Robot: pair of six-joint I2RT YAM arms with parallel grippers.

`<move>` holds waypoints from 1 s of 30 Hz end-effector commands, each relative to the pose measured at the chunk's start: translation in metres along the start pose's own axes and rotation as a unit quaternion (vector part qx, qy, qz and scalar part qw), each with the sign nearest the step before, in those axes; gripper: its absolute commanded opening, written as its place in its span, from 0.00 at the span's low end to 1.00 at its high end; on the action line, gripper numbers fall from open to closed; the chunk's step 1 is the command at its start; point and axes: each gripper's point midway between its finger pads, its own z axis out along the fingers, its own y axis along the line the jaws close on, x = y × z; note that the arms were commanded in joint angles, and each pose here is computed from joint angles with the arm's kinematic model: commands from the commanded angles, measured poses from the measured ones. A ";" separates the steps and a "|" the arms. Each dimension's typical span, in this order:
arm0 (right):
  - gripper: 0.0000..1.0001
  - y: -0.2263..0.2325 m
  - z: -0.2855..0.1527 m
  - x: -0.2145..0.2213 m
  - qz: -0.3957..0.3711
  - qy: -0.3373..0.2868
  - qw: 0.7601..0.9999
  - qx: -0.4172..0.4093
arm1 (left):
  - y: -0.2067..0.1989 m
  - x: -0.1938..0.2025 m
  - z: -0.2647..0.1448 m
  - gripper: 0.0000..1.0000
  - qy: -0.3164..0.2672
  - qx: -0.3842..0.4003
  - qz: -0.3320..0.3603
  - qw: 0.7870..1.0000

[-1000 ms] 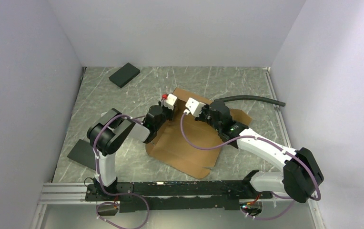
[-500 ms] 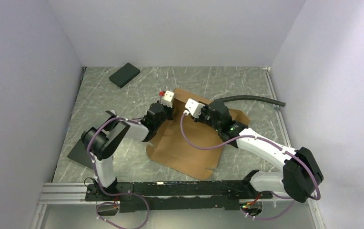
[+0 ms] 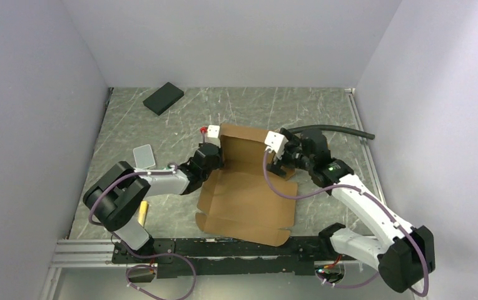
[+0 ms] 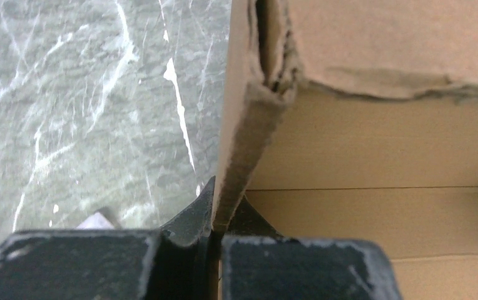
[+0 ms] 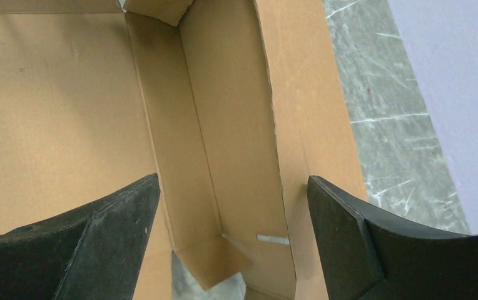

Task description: Fold the paper box

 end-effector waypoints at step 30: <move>0.92 -0.102 -0.067 0.097 0.345 -0.004 0.924 0.162 | 0.013 0.001 -0.036 0.00 0.004 -0.074 -0.089 0.993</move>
